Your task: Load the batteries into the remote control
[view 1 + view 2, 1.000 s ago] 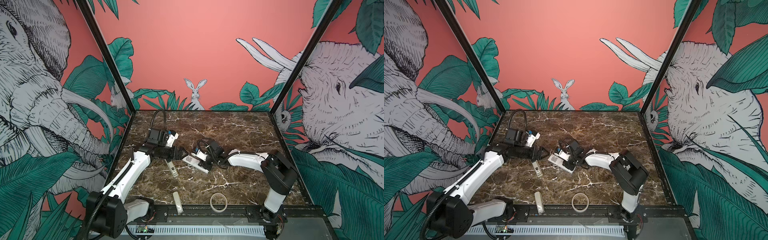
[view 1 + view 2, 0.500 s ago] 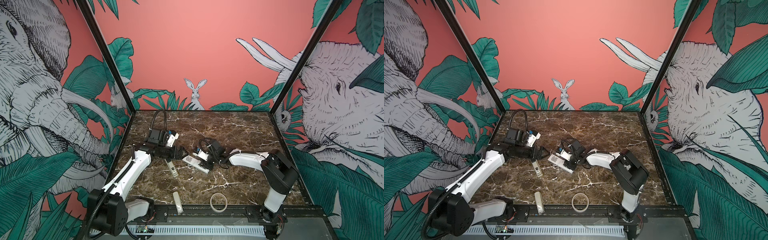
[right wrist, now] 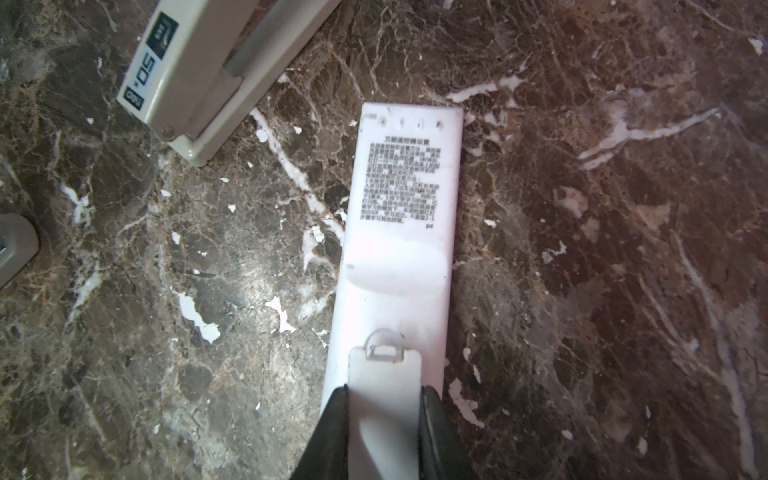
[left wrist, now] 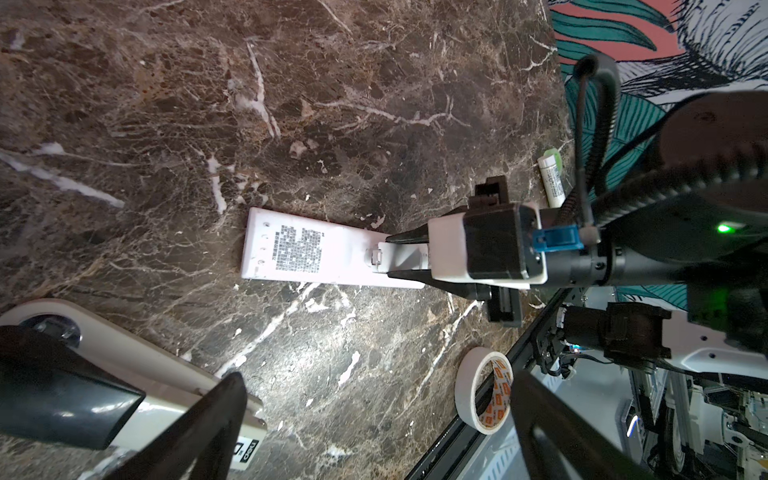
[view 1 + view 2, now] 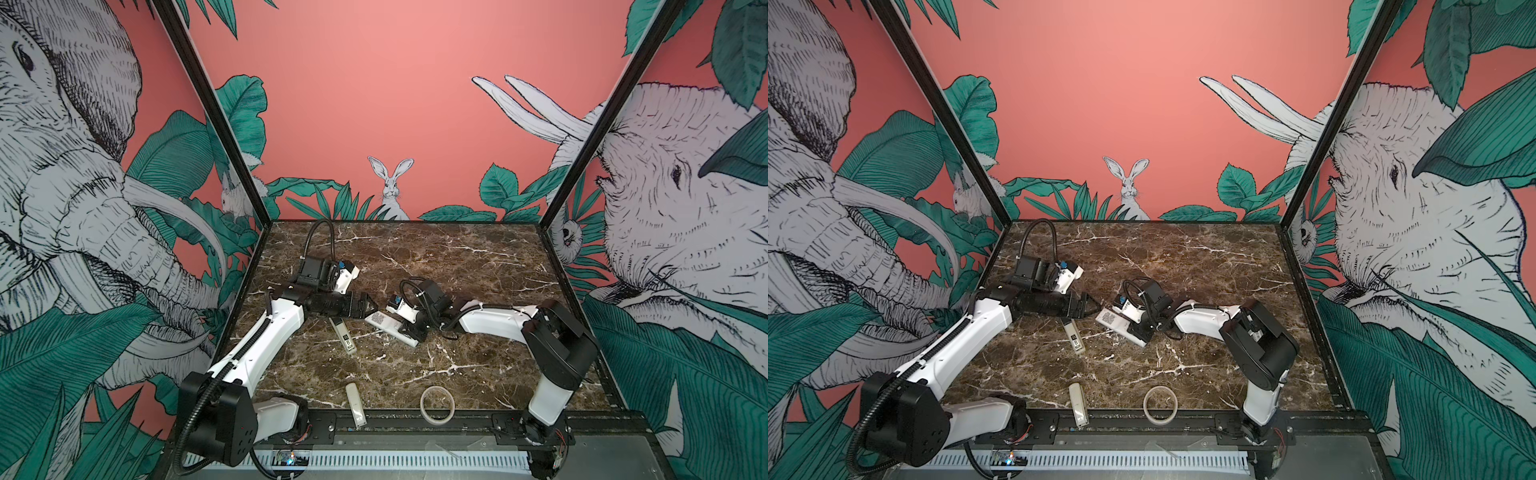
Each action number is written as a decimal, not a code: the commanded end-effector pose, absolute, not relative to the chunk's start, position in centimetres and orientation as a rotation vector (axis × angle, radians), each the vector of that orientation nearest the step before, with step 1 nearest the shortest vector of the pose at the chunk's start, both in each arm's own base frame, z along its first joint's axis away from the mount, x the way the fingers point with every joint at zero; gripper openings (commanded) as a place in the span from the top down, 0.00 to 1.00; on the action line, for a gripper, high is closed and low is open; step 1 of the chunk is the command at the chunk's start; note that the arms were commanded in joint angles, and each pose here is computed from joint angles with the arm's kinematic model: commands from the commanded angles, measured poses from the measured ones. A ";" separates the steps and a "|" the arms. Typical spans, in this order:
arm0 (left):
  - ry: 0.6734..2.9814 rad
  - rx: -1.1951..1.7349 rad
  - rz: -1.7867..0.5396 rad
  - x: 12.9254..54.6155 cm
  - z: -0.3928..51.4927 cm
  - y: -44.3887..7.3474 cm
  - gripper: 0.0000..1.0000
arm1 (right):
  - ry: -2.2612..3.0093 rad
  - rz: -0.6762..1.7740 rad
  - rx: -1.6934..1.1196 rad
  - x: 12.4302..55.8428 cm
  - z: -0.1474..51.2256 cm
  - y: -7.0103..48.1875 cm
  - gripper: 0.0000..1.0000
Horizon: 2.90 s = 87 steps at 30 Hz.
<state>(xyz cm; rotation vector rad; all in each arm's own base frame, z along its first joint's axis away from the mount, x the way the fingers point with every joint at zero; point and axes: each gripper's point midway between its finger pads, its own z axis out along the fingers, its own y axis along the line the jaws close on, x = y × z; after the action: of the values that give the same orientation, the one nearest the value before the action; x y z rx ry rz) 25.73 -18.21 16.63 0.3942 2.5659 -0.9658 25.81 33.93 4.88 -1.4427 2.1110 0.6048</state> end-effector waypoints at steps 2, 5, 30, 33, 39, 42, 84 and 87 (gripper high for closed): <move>2.561 0.403 -0.989 25.5 16.5 -18.3 0.01 | 2.133 0.626 -1.427 25.1 4.9 33.4 0.80; 2.564 0.401 -0.994 25.4 16.4 -18.4 0.01 | 2.128 0.636 -1.418 24.9 5.2 33.4 0.80; 2.563 0.396 -1.005 25.3 16.3 -18.4 0.01 | 2.148 0.596 -1.410 24.8 4.8 32.8 0.67; 2.562 0.396 -1.004 25.3 16.4 -18.4 0.01 | 2.145 0.589 -1.402 24.9 5.1 32.8 0.64; 2.563 0.394 -1.003 25.3 16.3 -18.4 0.01 | 2.134 0.584 -1.386 25.0 6.0 32.6 0.60; 2.561 0.392 -0.998 25.4 16.4 -18.4 0.01 | 2.125 0.598 -1.370 25.0 6.8 32.8 0.64; 2.522 0.392 -0.998 25.1 17.3 -18.3 0.01 | 2.319 0.453 -1.292 25.0 2.3 32.2 0.37; 2.520 0.391 -0.997 25.1 17.3 -18.2 0.01 | 2.316 0.442 -1.301 24.9 2.2 32.5 0.36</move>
<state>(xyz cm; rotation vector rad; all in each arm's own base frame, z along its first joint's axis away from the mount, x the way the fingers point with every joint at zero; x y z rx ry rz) 25.45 -18.37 16.76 0.3839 2.5468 -0.9926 24.69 32.32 2.44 -1.3067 2.3043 0.4751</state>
